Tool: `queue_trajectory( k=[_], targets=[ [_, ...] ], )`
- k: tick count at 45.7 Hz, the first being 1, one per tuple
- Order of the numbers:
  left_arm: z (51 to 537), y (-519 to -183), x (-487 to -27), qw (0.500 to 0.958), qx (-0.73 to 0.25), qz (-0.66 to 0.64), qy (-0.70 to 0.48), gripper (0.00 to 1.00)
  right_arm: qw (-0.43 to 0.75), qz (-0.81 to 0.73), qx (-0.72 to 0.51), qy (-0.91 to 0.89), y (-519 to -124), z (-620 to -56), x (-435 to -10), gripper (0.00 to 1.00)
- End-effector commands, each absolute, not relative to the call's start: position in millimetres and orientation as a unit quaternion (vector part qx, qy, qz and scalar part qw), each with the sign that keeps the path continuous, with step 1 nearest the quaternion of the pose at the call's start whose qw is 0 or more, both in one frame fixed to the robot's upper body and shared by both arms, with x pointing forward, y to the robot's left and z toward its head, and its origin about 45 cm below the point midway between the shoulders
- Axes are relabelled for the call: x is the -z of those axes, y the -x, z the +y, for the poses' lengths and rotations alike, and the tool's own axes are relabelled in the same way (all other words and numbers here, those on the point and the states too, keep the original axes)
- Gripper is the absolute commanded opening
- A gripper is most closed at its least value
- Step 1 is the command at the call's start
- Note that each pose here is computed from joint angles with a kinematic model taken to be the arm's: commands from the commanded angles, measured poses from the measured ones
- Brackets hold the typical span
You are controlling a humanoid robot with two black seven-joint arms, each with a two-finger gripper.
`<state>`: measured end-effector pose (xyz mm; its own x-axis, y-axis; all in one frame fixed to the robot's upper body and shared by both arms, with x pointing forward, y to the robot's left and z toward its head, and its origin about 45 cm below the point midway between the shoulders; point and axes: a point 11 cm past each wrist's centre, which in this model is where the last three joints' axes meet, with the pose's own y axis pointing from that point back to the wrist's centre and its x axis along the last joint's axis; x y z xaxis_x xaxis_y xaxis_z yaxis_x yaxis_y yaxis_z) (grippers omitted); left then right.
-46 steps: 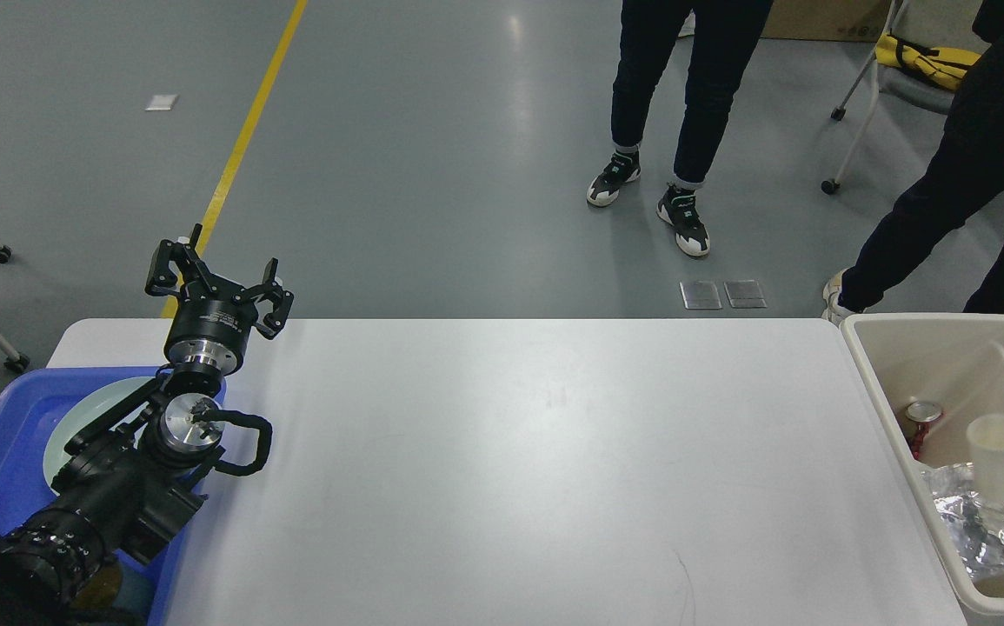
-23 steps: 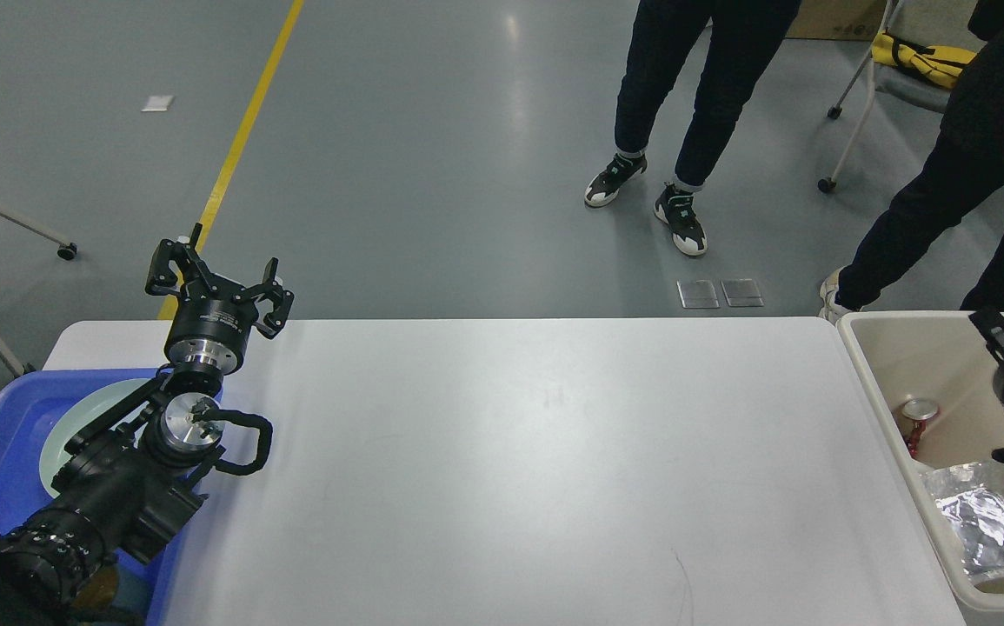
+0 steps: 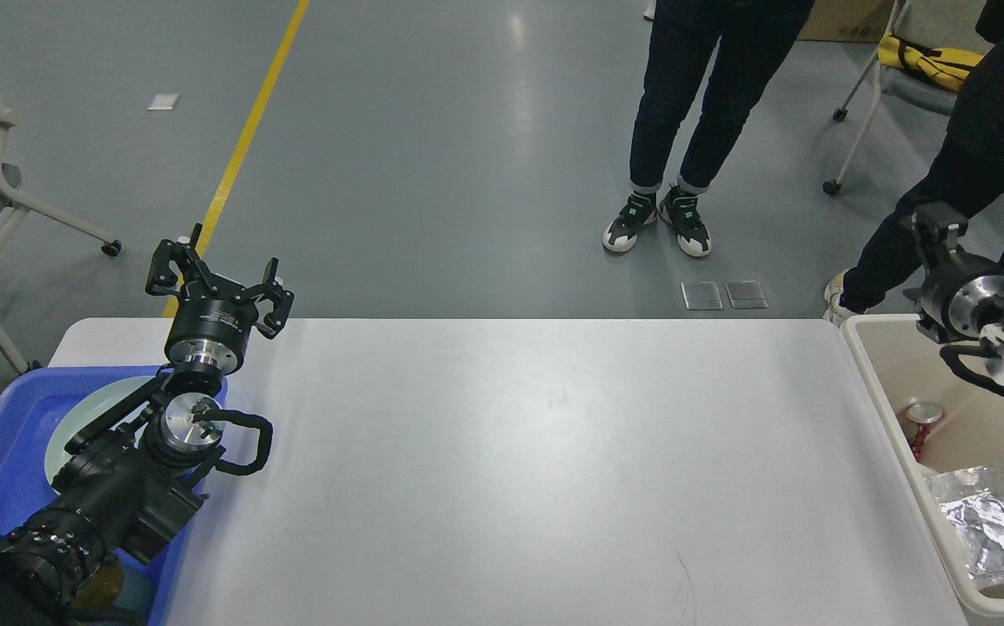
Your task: Tidy desktop
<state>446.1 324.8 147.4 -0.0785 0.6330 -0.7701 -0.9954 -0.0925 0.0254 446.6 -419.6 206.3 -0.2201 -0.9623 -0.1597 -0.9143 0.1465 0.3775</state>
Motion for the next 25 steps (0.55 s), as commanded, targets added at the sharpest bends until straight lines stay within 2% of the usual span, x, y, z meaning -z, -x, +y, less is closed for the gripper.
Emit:
queue_trajectory(
  k=[1,6,13,19,25],
  targets=[
    [324.8,-446.1,-147.5,0.606,-0.672,0.295,0.307,0.98,-0.061,-0.745,0.285,-0.6,-444.8,-389.4,-188.4,1.0],
    [324.8,-446.1,-147.5,0.606,-0.672,0.295,0.307,0.98,-0.099,-0.732,0.314,-0.597,-440.3,-362.1,-169.8,1.0],
    [324.1,-446.1,-147.2,0.605,-0.672,0.296,0.307,0.98,-0.17,-0.711,0.248,-0.635,-438.7,-302.0,-159.2,1.0],
    [324.0,-446.1,-147.2,0.606,-0.672,0.296,0.307,0.98,-0.105,-0.692,0.15,-0.698,-428.5,-259.6,-143.8,1.0],
    [324.0,-446.1,-147.2,0.606,-0.672,0.296,0.307,0.98,-0.094,-0.691,0.14,-0.703,-427.6,-258.2,-142.0,1.0]
  ],
)
